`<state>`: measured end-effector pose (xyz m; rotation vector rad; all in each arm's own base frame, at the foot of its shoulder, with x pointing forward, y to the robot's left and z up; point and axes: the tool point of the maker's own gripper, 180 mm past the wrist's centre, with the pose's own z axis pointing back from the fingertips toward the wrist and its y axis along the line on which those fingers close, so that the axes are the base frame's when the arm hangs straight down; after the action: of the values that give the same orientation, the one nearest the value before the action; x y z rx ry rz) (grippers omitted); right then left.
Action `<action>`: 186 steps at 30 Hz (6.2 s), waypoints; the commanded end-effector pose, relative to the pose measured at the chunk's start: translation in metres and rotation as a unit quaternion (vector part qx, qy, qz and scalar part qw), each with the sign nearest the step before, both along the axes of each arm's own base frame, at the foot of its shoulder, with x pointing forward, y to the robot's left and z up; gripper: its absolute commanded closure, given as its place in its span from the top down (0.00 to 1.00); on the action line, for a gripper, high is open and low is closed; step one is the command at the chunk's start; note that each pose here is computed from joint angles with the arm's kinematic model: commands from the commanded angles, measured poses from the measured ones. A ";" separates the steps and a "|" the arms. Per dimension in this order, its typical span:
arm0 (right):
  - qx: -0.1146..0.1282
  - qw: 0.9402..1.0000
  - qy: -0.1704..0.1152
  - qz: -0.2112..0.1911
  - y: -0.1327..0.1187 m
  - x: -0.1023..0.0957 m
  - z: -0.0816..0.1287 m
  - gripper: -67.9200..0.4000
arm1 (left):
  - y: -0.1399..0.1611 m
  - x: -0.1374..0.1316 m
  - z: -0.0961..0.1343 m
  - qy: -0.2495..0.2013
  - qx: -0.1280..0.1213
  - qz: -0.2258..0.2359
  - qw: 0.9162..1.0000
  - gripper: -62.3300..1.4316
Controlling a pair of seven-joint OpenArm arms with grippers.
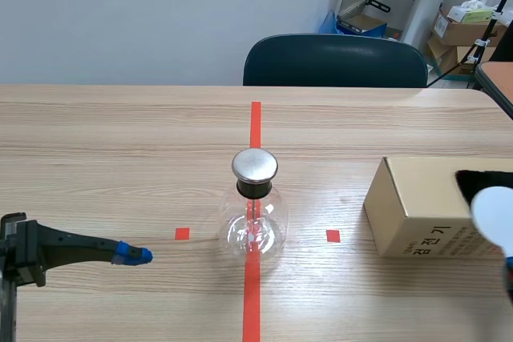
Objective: Do the electroscope experiment
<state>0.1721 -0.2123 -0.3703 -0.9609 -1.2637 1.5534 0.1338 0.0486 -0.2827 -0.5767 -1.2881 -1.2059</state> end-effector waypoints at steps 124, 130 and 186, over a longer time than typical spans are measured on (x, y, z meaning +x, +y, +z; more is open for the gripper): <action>-0.025 0.995 -0.031 -0.091 -0.031 0.008 0.009 0.02 | -0.008 0.004 0.030 0.002 -0.089 0.017 0.996 0.75; -0.041 0.977 -0.041 -0.203 -0.073 0.009 0.014 0.02 | -0.007 0.004 0.030 0.002 -0.087 0.017 0.996 0.75; -0.026 0.997 -0.026 -0.070 -0.025 0.007 0.008 0.02 | -0.007 0.005 0.025 0.006 -0.077 0.020 0.997 0.75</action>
<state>0.1778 -0.2319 -0.3717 -1.0442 -1.1656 1.4430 0.1397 0.0473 -0.2657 -0.6400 -1.3549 -1.0954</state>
